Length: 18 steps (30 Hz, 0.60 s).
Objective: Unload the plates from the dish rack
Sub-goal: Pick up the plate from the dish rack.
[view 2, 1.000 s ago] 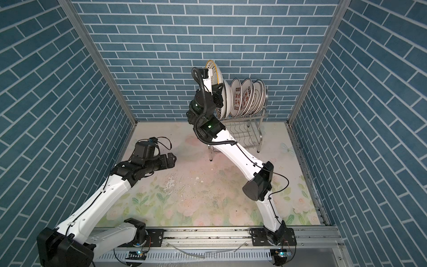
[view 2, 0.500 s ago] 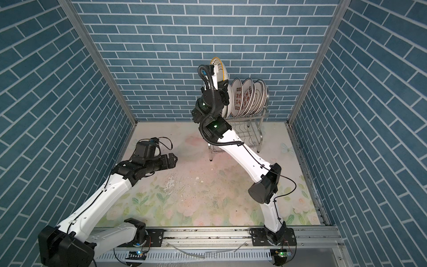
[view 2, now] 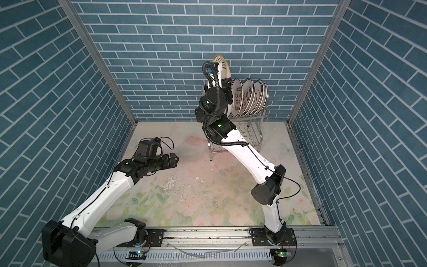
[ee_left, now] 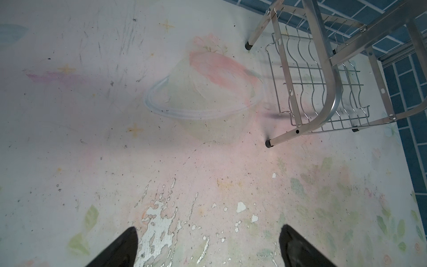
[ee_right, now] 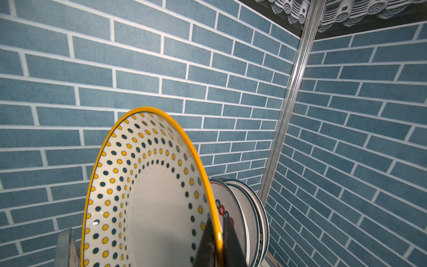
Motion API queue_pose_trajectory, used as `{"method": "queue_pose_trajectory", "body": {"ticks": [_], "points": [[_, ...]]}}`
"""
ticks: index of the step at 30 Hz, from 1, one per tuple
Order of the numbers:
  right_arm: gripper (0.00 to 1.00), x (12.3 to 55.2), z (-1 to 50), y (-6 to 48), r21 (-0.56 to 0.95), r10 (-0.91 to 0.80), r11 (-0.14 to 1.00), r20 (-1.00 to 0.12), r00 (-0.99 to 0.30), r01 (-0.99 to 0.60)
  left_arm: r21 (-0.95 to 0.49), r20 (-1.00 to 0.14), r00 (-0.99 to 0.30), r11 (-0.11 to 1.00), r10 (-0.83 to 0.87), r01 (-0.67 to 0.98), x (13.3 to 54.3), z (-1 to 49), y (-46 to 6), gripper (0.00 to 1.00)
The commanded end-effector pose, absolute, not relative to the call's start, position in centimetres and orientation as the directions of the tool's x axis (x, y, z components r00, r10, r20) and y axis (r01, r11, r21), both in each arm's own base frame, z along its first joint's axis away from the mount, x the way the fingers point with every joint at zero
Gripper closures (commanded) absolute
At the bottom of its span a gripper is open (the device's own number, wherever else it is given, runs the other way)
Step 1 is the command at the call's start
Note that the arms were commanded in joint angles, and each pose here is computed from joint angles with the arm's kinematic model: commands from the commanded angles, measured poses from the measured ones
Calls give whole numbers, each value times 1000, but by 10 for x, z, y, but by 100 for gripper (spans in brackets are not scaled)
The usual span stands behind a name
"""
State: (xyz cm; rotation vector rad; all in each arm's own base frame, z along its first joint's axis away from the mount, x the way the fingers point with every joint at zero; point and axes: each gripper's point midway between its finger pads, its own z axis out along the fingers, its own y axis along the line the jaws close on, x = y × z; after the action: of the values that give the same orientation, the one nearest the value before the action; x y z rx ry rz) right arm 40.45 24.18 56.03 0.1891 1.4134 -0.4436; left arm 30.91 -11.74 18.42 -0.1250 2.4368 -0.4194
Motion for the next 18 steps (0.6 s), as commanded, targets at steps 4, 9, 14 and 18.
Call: {"method": "queue_pose_trajectory", "body": {"ticks": [4,9,14,18], "points": [[100,375,604,197,92,18,931,-978,206,353,-337,-615,-764,941,-195,31,312,197,-121,3],[100,370,607,193,110,41,936,-977,210,333,-345,-613,-764,938,-198,34,312,197,-122,4],[100,367,604,192,120,55,941,-977,207,317,-349,-613,-765,936,-199,36,312,197,-123,4],[100,364,600,189,135,78,947,-977,199,292,-353,-612,-766,935,-199,39,312,197,-124,4]]}}
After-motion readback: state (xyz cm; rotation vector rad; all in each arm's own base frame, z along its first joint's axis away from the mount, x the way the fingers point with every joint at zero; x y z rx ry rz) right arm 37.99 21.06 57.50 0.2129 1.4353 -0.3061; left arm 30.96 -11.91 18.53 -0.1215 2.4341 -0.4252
